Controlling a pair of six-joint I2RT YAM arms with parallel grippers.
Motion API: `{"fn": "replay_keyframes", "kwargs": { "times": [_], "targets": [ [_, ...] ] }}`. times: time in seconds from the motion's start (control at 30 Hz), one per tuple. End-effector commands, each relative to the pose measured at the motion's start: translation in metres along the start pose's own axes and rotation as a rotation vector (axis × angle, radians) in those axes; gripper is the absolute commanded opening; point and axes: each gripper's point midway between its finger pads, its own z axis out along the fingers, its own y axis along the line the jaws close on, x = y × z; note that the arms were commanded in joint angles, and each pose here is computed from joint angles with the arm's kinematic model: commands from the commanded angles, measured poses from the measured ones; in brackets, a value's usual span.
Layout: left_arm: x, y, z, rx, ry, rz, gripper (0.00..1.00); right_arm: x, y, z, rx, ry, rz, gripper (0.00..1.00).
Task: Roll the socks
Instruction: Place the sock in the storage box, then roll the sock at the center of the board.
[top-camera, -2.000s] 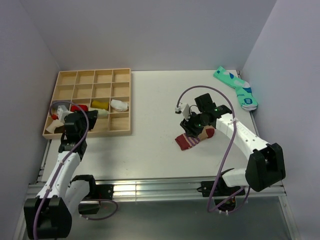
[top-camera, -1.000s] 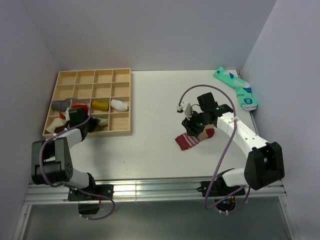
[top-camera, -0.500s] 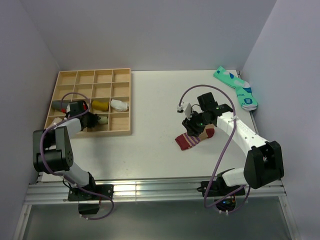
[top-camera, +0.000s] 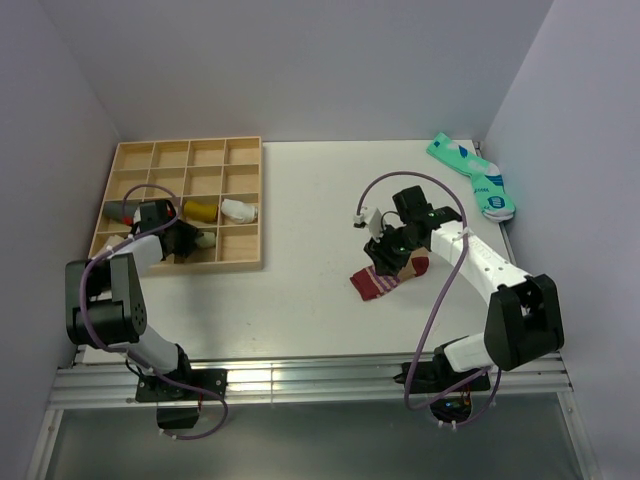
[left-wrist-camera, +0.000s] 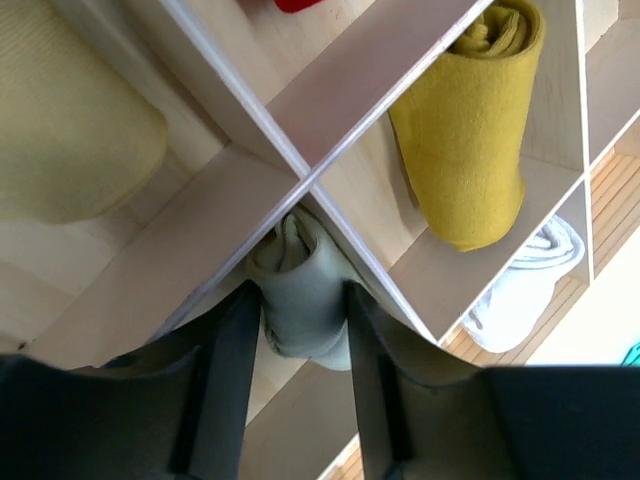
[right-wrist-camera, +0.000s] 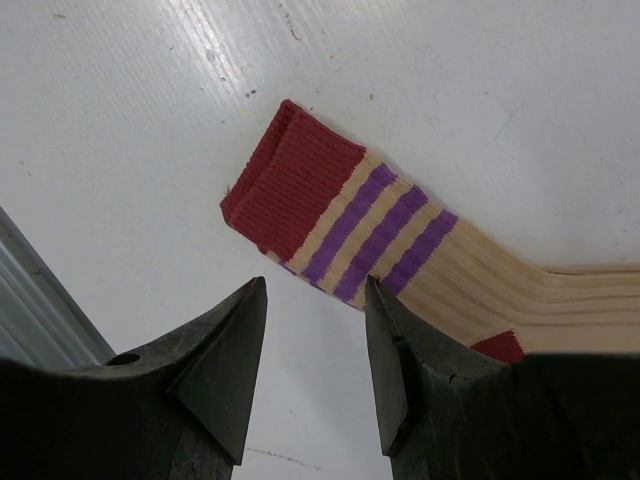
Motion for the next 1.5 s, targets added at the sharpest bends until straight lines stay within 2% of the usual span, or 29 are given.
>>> {"fn": "replay_keyframes", "kwargs": {
  "times": [0.0, 0.23, 0.37, 0.53, 0.8, 1.13, 1.47],
  "targets": [
    [0.0, 0.007, -0.011, -0.022, -0.008, 0.004, 0.47, -0.013, -0.007, -0.01, 0.013, -0.026, -0.02, 0.51],
    [-0.001, -0.003, -0.03, 0.015, -0.013, 0.003, 0.51, -0.014, -0.008, -0.012, 0.013, -0.026, -0.014, 0.51],
    [-0.006, -0.012, -0.057, 0.06, -0.042, 0.008, 0.53, -0.015, -0.012, -0.012, 0.034, -0.024, 0.003, 0.51],
    [-0.005, -0.014, -0.067, 0.078, -0.042, 0.023, 0.52, -0.012, -0.015, -0.01, 0.049, -0.008, 0.018, 0.51],
    [-0.006, -0.049, -0.115, 0.25, -0.081, 0.062, 0.51, 0.008, -0.018, 0.004, 0.101, 0.073, 0.065, 0.49],
    [0.037, -0.116, -0.16, 0.464, -0.001, 0.198, 0.51, 0.002, 0.012, 0.045, 0.162, 0.103, 0.075, 0.47],
    [0.049, -0.134, -0.174, 0.558, 0.038, 0.235, 0.51, -0.014, 0.012, 0.054, 0.189, 0.127, 0.142, 0.52]
  ]
}}
